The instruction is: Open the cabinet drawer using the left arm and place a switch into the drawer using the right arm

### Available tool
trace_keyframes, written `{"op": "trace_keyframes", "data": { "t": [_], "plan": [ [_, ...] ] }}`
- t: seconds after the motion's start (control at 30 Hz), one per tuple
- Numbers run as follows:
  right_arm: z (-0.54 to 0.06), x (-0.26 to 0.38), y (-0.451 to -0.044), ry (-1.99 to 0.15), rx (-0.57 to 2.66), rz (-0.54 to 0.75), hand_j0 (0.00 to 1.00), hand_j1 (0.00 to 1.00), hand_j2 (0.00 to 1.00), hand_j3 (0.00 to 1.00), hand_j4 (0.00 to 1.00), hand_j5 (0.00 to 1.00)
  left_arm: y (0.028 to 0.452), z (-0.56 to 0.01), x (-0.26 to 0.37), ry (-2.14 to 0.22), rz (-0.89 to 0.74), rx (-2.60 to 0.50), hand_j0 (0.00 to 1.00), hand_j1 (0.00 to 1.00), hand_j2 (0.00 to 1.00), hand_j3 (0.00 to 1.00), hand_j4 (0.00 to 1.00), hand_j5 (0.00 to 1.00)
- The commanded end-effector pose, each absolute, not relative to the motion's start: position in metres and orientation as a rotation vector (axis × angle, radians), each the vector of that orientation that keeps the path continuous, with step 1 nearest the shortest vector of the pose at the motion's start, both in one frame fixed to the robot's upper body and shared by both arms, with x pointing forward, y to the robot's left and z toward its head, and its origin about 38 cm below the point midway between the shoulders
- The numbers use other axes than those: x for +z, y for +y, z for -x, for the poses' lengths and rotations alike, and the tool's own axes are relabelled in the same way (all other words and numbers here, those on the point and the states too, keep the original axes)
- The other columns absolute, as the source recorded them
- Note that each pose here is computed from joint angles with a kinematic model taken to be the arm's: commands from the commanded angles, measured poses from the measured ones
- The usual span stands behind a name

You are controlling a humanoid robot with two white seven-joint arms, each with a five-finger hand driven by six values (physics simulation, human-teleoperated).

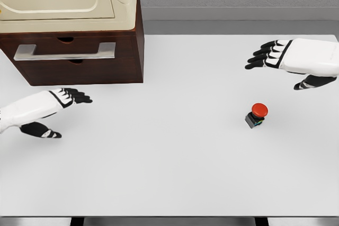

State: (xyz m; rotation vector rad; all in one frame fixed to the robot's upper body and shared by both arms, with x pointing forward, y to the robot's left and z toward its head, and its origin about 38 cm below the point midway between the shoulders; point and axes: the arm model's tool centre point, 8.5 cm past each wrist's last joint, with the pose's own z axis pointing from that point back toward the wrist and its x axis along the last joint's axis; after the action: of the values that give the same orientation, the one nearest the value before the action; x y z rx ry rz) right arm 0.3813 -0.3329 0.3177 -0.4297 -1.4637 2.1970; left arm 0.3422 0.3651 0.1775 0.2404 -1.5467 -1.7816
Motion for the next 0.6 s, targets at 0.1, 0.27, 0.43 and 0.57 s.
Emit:
{"op": "trace_keyframes", "data": {
  "t": [0.1,0.27,0.43,0.57],
  "plan": [
    [-0.381,0.321,-0.332,-1.475,2.194,0.432,1.00,1.00,1.00,1.00,1.00,1.00,0.358,-0.344,0.186,-1.574,-0.237,-1.795,1.00,1.00,1.00,1.00,1.00,1.00],
    [-0.382,0.303,-0.340,-1.402,2.200,0.412,1.00,1.00,1.00,1.00,1.00,1.00,0.308,-0.351,0.225,-1.713,-0.196,-1.917,1.00,1.00,1.00,1.00,1.00,1.00],
    [-0.385,0.261,-0.330,-1.208,2.363,0.480,1.00,1.00,1.00,1.00,1.00,1.00,0.309,-0.348,0.236,-1.749,-0.115,-1.829,1.00,1.00,1.00,1.00,1.00,1.00],
    [-0.384,0.255,-0.328,-1.196,2.372,0.457,1.00,1.00,1.00,1.00,1.00,1.00,0.313,-0.348,0.242,-1.764,-0.082,-1.768,1.00,1.00,1.00,1.00,1.00,1.00]
  ]
}}
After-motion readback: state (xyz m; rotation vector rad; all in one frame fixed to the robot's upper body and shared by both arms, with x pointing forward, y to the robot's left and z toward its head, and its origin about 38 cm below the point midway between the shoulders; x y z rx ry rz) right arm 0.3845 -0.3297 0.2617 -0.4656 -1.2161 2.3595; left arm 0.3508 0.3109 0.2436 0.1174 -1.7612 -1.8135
